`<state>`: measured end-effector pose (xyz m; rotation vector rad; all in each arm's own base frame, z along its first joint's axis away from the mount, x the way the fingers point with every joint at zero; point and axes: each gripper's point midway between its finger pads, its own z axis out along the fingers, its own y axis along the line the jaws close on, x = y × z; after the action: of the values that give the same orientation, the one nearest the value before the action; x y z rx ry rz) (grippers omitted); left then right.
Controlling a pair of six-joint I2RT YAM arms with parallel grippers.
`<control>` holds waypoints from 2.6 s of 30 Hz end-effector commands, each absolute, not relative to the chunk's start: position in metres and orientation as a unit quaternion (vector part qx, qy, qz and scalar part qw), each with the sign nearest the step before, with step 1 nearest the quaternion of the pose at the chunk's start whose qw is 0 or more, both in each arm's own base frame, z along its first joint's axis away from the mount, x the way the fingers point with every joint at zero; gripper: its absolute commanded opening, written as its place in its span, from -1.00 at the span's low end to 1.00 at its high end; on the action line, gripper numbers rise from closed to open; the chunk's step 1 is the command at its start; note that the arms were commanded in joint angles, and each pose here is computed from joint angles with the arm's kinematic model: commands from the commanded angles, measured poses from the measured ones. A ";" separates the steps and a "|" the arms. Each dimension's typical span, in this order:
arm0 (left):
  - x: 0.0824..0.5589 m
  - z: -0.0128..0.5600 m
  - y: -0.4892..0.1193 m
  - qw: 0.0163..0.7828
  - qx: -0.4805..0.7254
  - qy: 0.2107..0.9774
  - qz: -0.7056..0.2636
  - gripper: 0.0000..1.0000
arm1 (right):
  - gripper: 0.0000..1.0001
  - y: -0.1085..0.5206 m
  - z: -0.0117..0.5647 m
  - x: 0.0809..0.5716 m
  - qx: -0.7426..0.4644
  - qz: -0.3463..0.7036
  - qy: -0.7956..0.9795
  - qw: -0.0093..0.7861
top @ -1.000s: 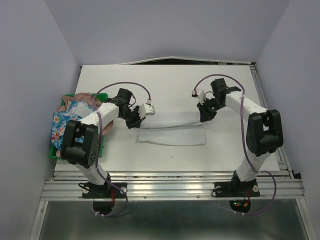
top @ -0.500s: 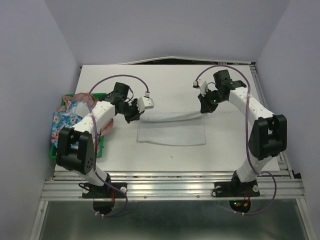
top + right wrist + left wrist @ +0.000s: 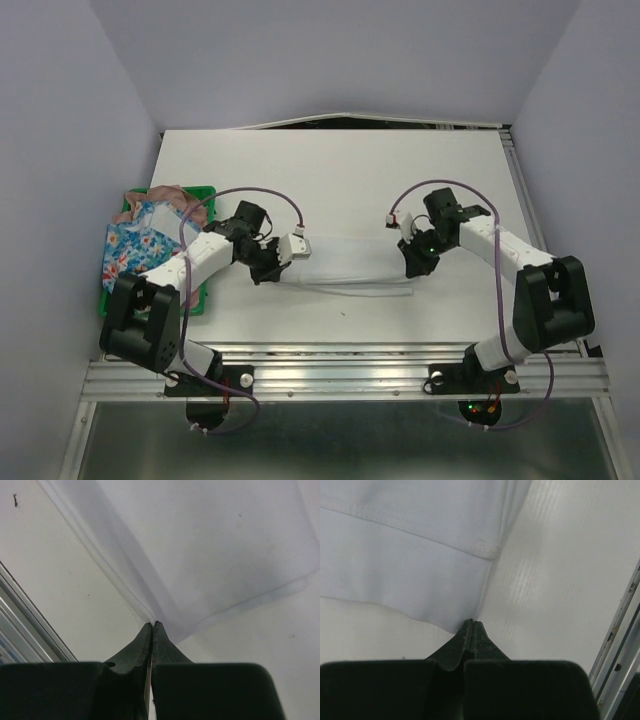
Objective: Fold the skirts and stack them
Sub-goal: Fold the skirt
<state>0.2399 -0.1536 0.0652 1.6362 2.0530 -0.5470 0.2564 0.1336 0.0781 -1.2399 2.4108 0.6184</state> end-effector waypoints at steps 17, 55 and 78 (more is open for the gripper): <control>0.239 0.080 -0.160 0.243 0.590 0.746 -0.194 -0.11 | -0.01 0.143 0.092 0.245 -0.452 0.239 0.842 0.175; 0.232 0.031 -0.207 0.224 0.578 0.766 -0.169 -0.31 | -0.05 0.139 -0.006 0.309 -0.379 0.100 0.918 0.067; 0.194 0.131 -0.275 0.333 0.661 0.659 -0.132 -0.10 | 0.36 0.204 0.128 0.435 -0.381 0.137 0.873 0.274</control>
<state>0.1835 -0.3022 0.1410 1.6969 1.7193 -0.5274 0.4629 0.1850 0.0886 -1.0648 2.3950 0.1609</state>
